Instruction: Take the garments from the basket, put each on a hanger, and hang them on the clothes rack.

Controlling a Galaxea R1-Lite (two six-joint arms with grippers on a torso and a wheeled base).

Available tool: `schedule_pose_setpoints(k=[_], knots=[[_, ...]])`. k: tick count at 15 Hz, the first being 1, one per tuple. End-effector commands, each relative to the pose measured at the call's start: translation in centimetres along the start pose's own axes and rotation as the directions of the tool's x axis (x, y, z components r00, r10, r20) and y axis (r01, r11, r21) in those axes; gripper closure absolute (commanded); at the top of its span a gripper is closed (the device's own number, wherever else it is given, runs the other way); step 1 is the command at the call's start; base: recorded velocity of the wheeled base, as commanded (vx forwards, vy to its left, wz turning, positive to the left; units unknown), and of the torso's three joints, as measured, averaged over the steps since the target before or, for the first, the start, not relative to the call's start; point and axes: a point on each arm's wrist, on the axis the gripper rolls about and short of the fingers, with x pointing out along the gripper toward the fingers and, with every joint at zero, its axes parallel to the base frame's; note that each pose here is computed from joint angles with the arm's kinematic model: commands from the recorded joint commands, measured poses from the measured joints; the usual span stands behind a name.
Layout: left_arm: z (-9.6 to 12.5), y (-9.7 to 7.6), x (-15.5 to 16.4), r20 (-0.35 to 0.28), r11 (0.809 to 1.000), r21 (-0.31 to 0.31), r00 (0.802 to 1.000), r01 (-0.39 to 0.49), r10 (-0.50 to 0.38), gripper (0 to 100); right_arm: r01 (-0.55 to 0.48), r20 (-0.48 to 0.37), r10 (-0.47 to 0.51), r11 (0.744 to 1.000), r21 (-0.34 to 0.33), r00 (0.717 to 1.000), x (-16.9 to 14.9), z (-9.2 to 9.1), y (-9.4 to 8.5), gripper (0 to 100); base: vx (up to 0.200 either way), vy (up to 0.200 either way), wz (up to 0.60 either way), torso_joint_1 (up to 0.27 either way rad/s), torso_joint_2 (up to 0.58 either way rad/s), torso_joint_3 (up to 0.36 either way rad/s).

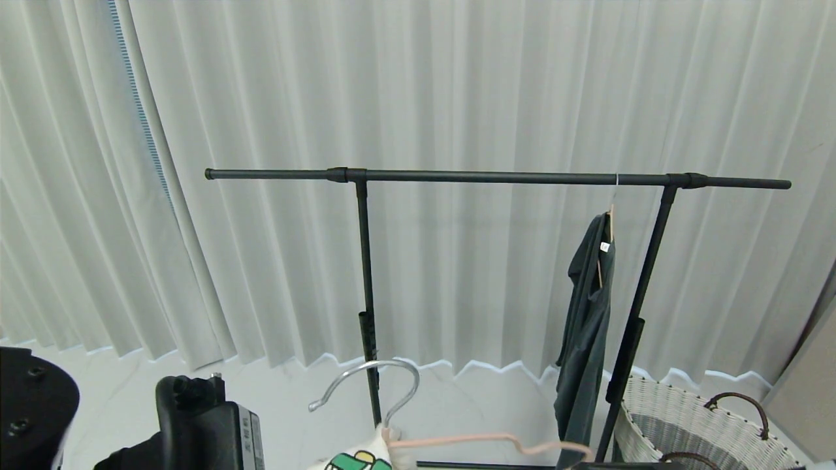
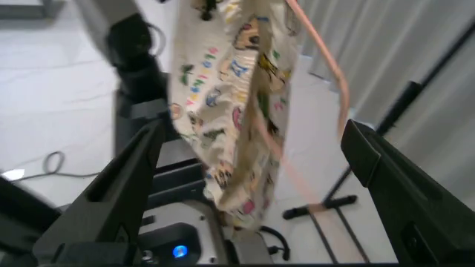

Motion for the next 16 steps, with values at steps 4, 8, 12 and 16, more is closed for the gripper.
schedule_pose_setpoints(k=[4, 8, 12, 16], knots=[[-0.8, 1.6, -1.5, 0.040, 0.982, -0.088, 0.985, -0.164, 0.168, 100, 0.156, -0.003, -0.156, 0.987, 0.027, 0.988, 0.1, 0.1, -2.6, 0, 0.000, 0.000, 0.00, 0.000, 0.00, 0.000], [0.5, 2.8, -2.0, 0.162, 0.962, -0.116, 0.951, -0.248, 0.265, 100, 0.178, -0.071, -0.171, 0.977, 0.119, 0.983, 2.4, -0.4, -3.4, 0, 0.000, 0.000, 0.00, 0.000, 0.00, 0.000], [2.3, 3.5, -2.8, 0.236, 0.954, -0.120, 0.926, -0.275, 0.296, 100, 0.259, -0.124, -0.240, 0.951, 0.168, 0.963, 7.7, -0.2, -6.3, 0, 0.000, 0.000, 0.00, 0.000, 0.00, 0.000], [2.6, 3.6, -3.0, 0.248, 0.953, -0.120, 0.921, -0.278, 0.300, 100, 0.336, -0.109, -0.320, 0.923, 0.187, 0.941, 10.8, 0.4, -8.8, 0, 0.000, 0.000, 0.00, 0.000, 0.00, 0.000]])
